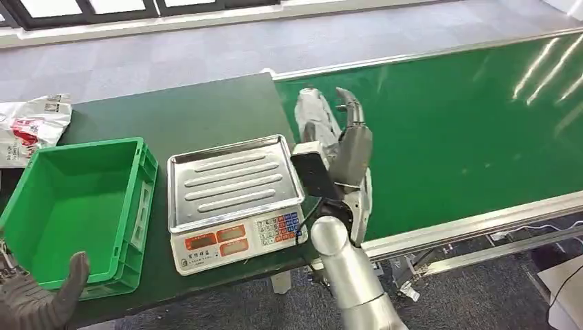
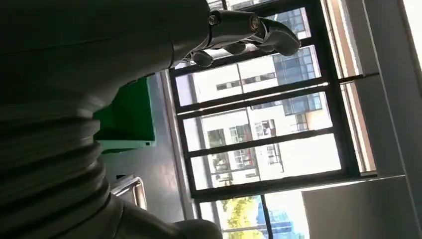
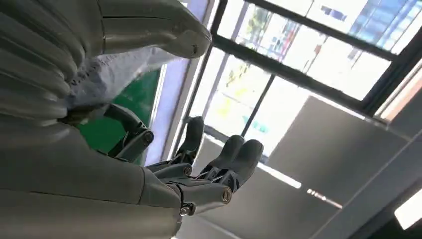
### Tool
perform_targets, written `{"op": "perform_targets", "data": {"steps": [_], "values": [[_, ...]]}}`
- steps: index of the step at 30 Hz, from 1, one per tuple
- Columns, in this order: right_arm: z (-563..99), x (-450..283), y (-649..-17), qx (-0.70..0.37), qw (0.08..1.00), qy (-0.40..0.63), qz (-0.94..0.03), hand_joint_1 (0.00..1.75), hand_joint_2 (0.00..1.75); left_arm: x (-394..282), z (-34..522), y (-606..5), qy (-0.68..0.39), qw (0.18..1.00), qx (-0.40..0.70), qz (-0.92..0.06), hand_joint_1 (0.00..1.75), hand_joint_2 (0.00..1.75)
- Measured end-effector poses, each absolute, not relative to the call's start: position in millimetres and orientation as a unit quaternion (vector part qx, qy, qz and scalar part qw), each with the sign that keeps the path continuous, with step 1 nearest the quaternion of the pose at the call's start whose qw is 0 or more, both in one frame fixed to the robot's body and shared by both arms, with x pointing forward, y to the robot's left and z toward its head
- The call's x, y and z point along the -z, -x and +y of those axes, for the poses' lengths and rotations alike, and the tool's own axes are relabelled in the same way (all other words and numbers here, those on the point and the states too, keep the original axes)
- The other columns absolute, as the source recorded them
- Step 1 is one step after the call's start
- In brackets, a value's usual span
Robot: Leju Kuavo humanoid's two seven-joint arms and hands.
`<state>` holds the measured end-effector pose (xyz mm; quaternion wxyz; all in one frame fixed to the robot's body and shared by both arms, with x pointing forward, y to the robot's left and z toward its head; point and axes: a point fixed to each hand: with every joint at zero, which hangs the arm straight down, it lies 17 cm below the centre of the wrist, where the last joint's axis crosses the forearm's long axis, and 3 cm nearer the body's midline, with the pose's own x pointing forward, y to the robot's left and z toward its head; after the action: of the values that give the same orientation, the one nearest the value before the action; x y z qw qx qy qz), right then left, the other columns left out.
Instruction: Moved the parcel from conveyor to table for the left to box.
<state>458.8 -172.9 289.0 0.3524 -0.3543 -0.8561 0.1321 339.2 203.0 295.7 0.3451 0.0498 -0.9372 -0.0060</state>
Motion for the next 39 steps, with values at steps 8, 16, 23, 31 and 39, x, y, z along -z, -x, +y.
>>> {"op": "perform_targets", "data": {"steps": [8,16,23,31,39], "values": [[-84,-288,-480,-0.221,0.337,0.288,-0.869,1.75,1.75,-296,190,-348,-0.027,0.345,0.01,-0.938,0.0,1.75],[-28,-279,-485,-0.273,0.33,0.247,-0.869,0.0,1.75,-293,183,-354,-0.019,0.347,0.014,-0.937,0.0,1.75],[-21,-251,-494,-0.283,0.375,0.21,-0.858,0.0,1.75,-290,185,-353,-0.025,0.351,0.015,-0.936,0.0,1.75],[-26,-248,-494,-0.267,0.379,0.2,-0.863,0.0,0.0,-284,192,-346,-0.039,0.356,0.016,-0.934,0.0,1.75],[-90,-334,-437,-0.121,0.253,0.269,-0.922,0.0,1.75,-279,200,-337,-0.059,0.361,0.013,-0.931,0.0,1.75]]}}
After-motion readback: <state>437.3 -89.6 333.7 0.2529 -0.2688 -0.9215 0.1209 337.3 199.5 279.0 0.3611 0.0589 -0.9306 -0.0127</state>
